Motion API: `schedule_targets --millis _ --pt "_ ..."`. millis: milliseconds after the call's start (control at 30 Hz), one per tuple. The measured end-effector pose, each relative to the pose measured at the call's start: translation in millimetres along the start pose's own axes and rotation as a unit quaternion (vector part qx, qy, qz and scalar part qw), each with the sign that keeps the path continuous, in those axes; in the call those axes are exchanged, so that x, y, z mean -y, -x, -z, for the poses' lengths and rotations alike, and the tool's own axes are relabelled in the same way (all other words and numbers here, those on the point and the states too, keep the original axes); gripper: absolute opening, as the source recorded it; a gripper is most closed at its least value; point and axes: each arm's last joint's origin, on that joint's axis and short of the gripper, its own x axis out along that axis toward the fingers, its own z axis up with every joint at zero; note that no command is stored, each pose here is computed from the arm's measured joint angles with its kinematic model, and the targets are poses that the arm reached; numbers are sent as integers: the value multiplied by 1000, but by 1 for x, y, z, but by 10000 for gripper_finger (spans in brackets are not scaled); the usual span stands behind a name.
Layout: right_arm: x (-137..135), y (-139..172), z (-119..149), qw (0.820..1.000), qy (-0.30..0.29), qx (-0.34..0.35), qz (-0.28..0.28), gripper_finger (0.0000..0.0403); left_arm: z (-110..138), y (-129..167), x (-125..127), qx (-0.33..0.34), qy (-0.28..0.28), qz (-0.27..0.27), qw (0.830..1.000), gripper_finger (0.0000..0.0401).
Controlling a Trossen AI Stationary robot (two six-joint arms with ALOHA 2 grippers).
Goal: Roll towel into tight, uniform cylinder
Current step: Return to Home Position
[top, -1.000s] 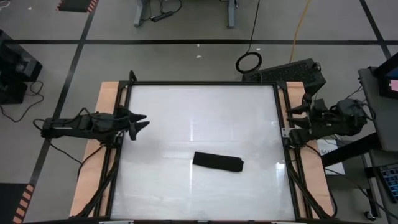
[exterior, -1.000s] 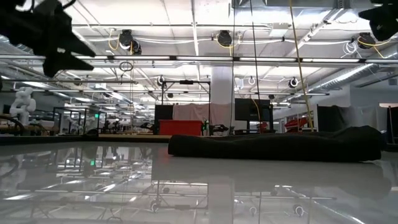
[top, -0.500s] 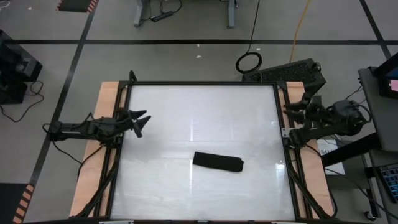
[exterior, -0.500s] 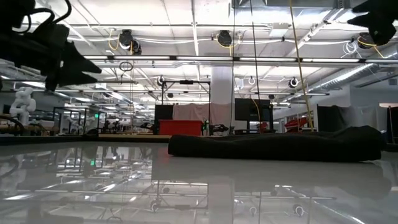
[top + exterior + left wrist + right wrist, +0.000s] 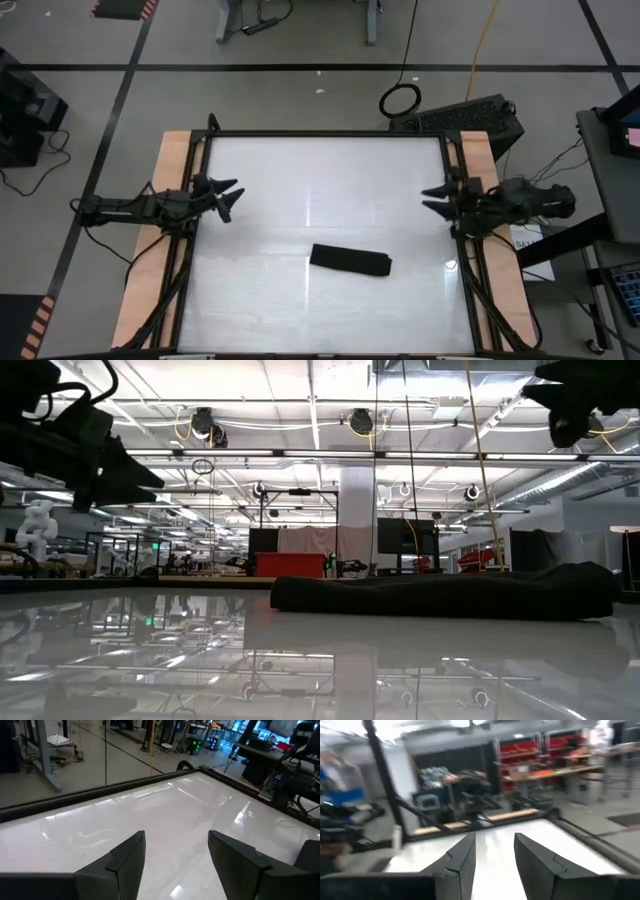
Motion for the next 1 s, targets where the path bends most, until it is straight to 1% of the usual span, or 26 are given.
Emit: schedule_targets --millis 67,133,267,333,433,533,600,667,767,867,933,1000 --pt "-1 -8 13 1000 -14 20 -18 125 0 0 0 0 2 1 1000 221" --pt "-1 -13 25 999 -12 22 -20 125 0 0 1 -3 5 10 1000 221" --pt "1 -17 46 999 26 -19 -23 125 0 0 2 -4 9 27 1000 221" --pt "1 -19 53 998 40 -30 -23 125 0 0 2 -4 13 27 1000 221" --pt "2 -20 62 996 77 -44 -29 125 -1 0 2 0 4 22 1000 221" --pt "3 -22 72 992 108 -59 -35 125 -2 -1 3 22 -7 17 1000 221" --pt "3 -22 76 991 113 -64 -35 125 -4 -2 4 40 -5 21 999 221" --pt "4 -23 80 992 102 -69 -34 125 -5 -3 5 58 10 28 998 221" --pt "4 -23 81 995 60 -75 -30 125 -5 -5 7 79 29 47 995 221" --pt "4 -23 81 996 21 -78 -30 125 -5 -5 8 84 46 56 994 221" --pt "3 -22 82 996 15 -81 -41 125 -5 -5 8 80 45 67 993 221" --pt "3 -22 82 995 24 -84 -51 125 -4 -5 9 74 42 77 993 221"
